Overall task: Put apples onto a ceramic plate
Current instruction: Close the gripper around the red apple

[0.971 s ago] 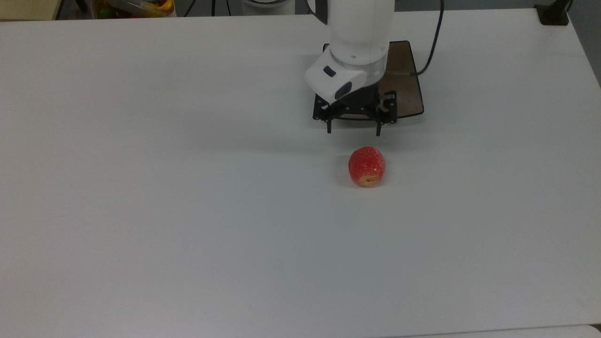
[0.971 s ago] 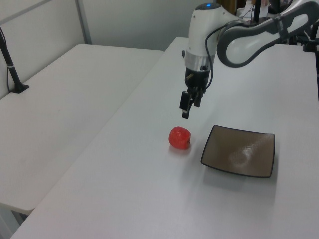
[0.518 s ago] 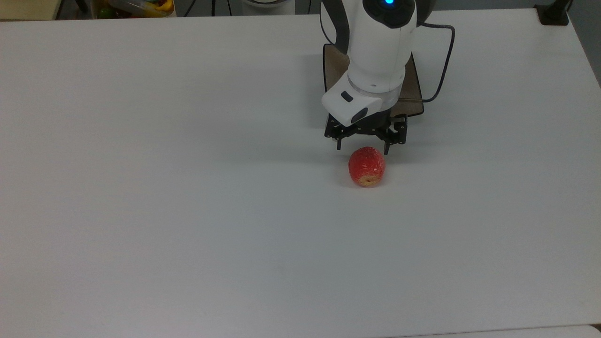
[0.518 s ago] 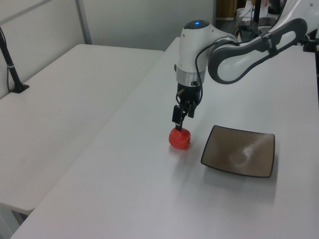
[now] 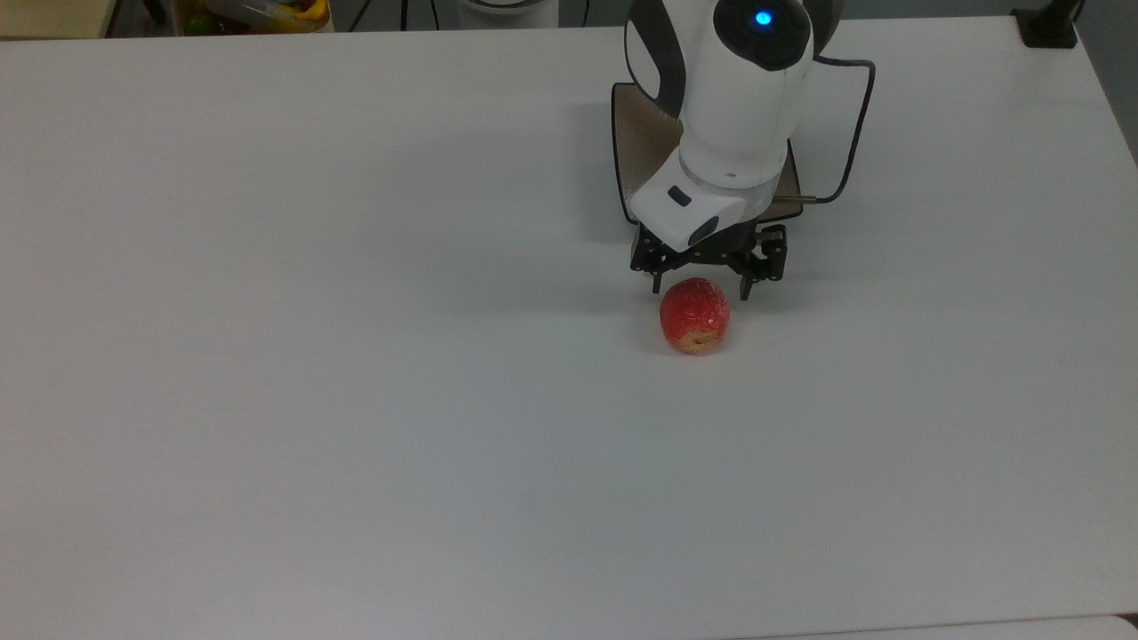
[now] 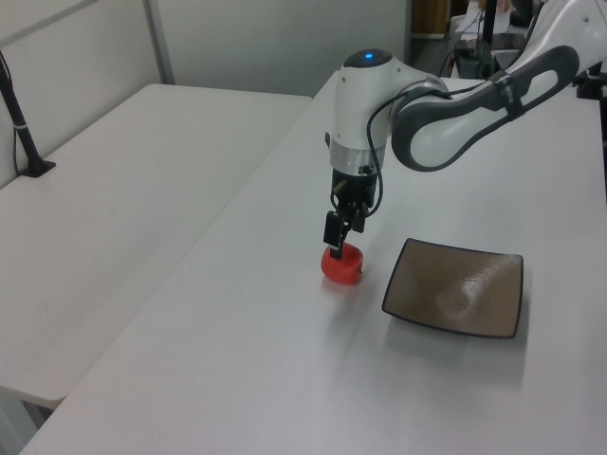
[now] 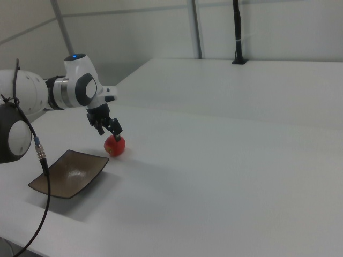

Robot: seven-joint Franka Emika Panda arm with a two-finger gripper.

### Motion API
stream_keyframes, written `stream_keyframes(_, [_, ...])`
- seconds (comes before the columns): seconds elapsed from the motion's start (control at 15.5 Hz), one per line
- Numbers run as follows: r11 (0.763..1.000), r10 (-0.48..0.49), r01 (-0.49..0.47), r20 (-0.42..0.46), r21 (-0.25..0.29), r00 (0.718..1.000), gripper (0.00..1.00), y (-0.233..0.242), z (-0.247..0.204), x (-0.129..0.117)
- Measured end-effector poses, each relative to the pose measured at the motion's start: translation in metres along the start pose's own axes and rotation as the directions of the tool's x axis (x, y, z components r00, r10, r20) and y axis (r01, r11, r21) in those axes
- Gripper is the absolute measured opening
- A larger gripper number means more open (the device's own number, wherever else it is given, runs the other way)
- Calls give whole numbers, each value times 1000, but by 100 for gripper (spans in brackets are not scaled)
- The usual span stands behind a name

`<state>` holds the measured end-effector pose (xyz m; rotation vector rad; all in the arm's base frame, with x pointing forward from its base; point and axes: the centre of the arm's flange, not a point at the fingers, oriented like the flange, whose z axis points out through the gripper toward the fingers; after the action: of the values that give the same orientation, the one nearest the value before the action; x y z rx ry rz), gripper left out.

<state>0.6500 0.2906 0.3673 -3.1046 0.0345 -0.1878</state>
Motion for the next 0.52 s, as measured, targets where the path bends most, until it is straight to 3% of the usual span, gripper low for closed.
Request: stream_keyframes(0.52, [999,-29,29,10,-41,1000,99,-1,32,2])
